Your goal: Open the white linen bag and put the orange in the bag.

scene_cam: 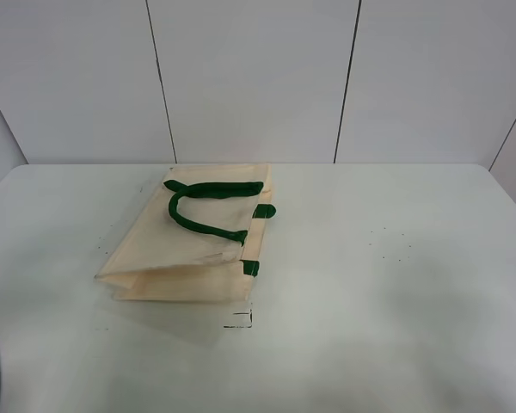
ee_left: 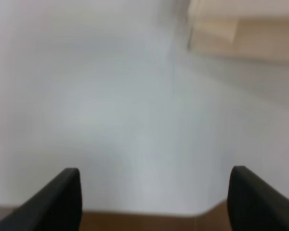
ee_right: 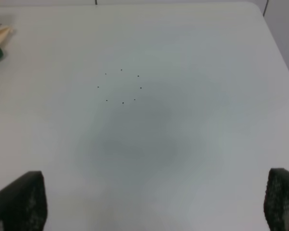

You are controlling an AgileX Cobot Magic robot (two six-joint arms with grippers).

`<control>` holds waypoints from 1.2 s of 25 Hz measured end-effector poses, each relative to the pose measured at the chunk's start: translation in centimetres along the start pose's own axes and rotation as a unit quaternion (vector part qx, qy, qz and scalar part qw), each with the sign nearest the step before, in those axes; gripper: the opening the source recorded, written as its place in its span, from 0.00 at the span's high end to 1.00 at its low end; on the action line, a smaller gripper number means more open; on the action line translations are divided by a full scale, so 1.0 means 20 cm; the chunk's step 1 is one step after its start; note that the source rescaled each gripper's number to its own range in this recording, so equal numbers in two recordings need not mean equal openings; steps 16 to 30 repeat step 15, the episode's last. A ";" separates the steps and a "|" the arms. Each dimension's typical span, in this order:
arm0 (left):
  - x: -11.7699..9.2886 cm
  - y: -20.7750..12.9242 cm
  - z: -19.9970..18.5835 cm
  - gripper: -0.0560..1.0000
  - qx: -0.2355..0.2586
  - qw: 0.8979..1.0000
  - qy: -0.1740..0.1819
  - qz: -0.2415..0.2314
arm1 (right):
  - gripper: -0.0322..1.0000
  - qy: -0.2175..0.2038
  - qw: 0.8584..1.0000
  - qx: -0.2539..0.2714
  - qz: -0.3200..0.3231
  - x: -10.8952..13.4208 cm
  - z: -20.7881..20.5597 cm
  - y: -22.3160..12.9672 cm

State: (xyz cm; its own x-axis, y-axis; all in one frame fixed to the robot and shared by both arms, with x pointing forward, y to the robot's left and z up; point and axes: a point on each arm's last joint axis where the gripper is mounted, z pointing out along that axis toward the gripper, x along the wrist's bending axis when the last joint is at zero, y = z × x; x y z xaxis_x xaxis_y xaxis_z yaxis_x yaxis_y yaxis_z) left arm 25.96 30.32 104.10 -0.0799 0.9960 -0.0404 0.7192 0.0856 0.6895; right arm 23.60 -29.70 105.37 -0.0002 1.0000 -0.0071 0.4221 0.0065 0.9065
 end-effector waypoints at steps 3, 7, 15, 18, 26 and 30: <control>0.01 -0.05 -0.06 0.16 -0.054 0.999 -0.004 -0.001 | 0.00 0.000 1.000 0.000 0.000 0.00 0.00 0.00; 0.01 -0.11 -0.11 0.16 -0.102 0.995 -0.008 -0.002 | 0.00 0.000 1.000 0.000 0.000 0.00 0.00 0.00; 0.01 -0.11 -0.11 0.16 -0.107 0.994 -0.008 -0.001 | 0.00 0.000 1.000 0.000 0.000 0.00 0.00 0.00; 0.01 -0.11 -0.11 0.16 -0.107 0.994 -0.008 -0.001 | 0.00 0.000 1.000 0.000 0.000 0.00 0.00 0.00; 0.01 -0.11 -0.11 0.16 -0.107 0.994 -0.008 -0.001 | 0.00 0.000 1.000 0.000 0.000 0.00 0.00 0.00; 0.01 -0.11 -0.11 0.16 -0.107 0.994 -0.008 -0.001 | 0.00 0.000 1.000 0.000 0.000 0.00 0.00 0.00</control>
